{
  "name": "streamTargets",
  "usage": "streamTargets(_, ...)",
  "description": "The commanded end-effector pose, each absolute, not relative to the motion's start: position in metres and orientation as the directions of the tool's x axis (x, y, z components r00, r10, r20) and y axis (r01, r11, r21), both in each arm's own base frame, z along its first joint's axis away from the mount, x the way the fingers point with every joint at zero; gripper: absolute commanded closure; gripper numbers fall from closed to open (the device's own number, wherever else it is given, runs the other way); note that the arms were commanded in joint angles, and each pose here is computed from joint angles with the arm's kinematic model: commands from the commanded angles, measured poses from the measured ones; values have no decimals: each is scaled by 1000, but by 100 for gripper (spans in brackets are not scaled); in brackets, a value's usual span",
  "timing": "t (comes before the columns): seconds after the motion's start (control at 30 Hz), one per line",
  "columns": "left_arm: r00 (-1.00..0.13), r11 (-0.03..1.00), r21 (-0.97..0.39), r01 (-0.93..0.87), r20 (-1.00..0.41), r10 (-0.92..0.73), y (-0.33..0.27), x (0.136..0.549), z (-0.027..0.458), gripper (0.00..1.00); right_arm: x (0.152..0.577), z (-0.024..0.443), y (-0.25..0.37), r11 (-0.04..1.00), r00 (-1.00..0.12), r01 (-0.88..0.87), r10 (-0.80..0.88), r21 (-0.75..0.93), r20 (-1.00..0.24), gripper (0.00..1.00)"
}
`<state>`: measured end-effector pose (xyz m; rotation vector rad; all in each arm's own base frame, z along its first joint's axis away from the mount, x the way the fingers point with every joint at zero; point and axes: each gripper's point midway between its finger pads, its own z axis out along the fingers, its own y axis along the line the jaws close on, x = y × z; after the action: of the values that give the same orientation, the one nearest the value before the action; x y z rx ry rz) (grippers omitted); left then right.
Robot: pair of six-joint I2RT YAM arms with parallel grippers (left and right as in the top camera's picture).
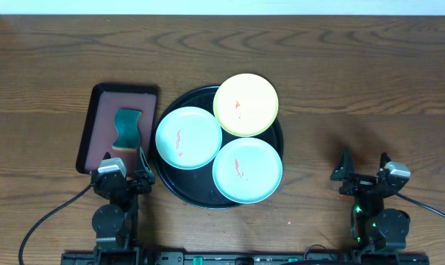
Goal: Clean dirty plates on tray and stack at the side
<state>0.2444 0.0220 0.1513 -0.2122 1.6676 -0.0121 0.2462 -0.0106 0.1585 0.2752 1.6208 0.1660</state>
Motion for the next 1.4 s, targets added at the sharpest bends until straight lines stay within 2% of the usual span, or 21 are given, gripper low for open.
streamTargets(0.0, -154, 981, -120, -152, -978, -144, 24, 243, 132, 24, 246, 158, -12, 956, -48, 82, 287, 283, -957, 1)
streamTargets(0.9, -154, 981, -120, -152, -978, -144, 24, 243, 132, 24, 246, 158, -12, 956, -49, 82, 286, 282, -957, 1)
streamTargets(1.03, -154, 981, -120, -152, -978, -144, 24, 243, 132, 24, 246, 158, -14, 973, -52, 86, 217, 212, -975, 1)
streamTargets(1.37, -154, 981, -121, -152, -978, -144, 24, 243, 132, 24, 246, 158, -13, 973, -52, 86, 218, 213, -975, 1)
